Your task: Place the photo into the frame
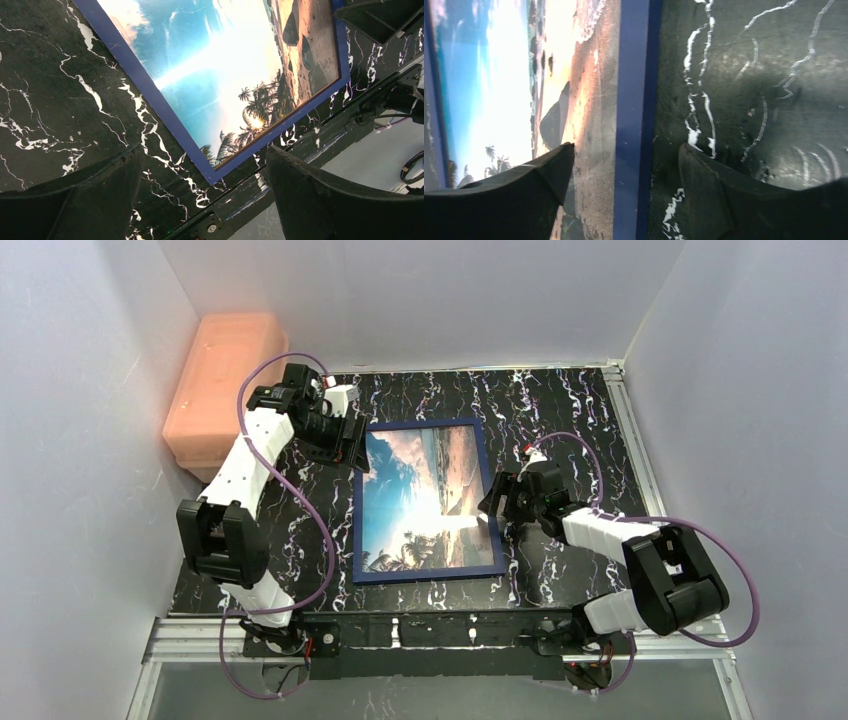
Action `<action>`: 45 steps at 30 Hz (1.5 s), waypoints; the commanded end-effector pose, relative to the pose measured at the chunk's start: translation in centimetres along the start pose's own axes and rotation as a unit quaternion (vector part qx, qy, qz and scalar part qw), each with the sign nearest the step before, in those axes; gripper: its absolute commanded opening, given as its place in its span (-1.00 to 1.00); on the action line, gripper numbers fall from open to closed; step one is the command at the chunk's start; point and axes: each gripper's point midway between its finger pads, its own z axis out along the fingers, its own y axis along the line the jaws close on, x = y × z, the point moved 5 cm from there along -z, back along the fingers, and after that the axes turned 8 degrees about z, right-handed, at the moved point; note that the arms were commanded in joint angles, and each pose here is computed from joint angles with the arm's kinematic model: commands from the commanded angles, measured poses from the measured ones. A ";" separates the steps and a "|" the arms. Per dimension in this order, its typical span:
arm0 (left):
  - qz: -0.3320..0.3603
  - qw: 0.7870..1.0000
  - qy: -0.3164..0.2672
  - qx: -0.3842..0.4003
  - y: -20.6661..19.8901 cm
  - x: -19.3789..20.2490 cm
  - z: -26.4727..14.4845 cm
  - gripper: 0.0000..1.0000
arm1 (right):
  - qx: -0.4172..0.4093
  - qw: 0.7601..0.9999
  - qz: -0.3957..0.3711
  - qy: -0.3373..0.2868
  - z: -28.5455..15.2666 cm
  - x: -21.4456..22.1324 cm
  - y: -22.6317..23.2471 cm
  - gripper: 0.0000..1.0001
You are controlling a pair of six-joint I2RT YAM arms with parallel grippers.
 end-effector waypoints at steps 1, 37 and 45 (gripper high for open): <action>0.007 1.000 -0.005 -0.008 -0.2 0.5 -1.2 0.88 | 0.050 0.998 -0.028 -0.025 -1.3 -1.9 -0.5 0.81; 0.039 0.929 -0.314 -0.190 11.6 7.8 7.2 0.97 | 0.367 0.847 -0.072 -0.378 -6.4 -12.1 -11.5 0.97; 0.017 0.907 -0.341 -0.246 14.0 7.3 7.6 0.97 | 0.346 0.838 -0.066 -0.416 -8.0 -12.2 -13.4 0.97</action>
